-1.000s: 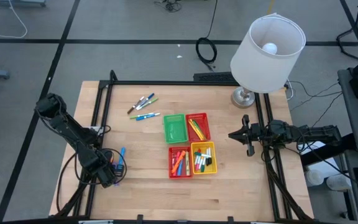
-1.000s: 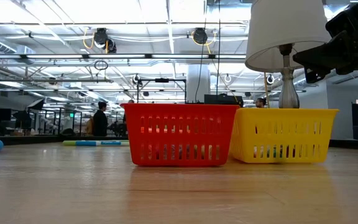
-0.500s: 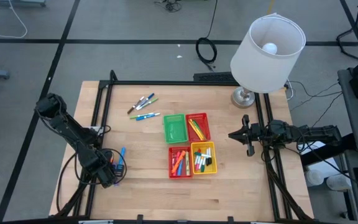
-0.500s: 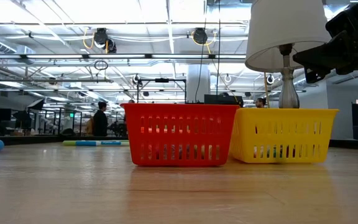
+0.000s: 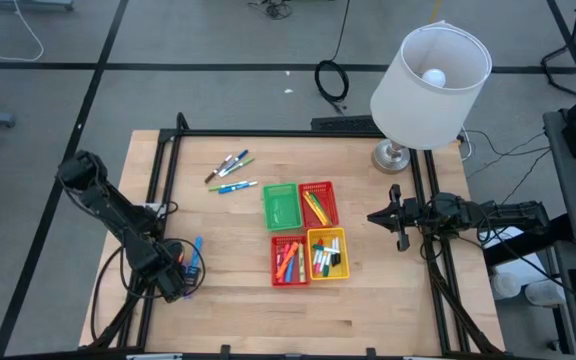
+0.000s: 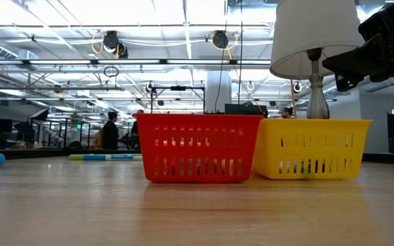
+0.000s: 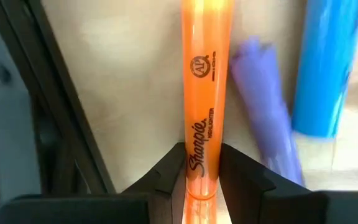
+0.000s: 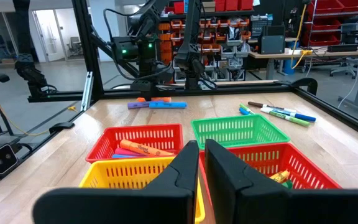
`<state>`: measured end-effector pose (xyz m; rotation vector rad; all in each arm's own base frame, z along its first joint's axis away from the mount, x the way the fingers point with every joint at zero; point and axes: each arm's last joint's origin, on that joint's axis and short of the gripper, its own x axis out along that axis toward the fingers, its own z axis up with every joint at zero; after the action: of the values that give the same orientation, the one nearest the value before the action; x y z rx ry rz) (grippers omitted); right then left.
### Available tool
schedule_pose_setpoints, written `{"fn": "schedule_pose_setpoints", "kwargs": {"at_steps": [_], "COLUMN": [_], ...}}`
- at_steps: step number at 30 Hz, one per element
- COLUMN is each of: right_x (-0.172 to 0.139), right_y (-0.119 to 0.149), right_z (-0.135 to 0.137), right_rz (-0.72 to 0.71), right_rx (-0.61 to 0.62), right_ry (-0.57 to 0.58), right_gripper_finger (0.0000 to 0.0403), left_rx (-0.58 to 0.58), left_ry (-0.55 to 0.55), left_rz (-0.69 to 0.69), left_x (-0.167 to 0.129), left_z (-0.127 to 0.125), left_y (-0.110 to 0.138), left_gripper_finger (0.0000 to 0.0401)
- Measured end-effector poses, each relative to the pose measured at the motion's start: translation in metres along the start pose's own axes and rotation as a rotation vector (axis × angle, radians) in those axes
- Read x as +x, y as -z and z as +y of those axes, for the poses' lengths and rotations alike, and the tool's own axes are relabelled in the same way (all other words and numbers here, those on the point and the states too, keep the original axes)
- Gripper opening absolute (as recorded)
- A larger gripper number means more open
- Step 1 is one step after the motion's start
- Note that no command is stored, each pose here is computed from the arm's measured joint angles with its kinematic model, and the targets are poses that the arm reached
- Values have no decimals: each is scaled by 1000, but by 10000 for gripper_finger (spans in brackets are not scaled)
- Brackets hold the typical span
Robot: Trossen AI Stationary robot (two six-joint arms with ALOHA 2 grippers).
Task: Pick & Place Markers
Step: Put the large orange highlighter into the bottom red bin
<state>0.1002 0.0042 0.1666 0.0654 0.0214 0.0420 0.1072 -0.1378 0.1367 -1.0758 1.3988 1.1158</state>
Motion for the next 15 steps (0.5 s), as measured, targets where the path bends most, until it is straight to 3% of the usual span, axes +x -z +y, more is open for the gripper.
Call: {"fn": "schedule_pose_setpoints", "kwargs": {"at_steps": [6,15], "right_x": [0,0], "right_y": [0,0], "right_z": [0,0], "right_rz": [0,0], "right_rx": [0,0], "right_ry": [0,0], "right_gripper_finger": [18,18], "left_rx": [-7,105], "left_ry": [-30,165], "left_rz": [-138,-279], "left_x": [-32,-50], "left_z": [5,-3], "left_y": [-3,-3], "left_gripper_finger": [92,92]}}
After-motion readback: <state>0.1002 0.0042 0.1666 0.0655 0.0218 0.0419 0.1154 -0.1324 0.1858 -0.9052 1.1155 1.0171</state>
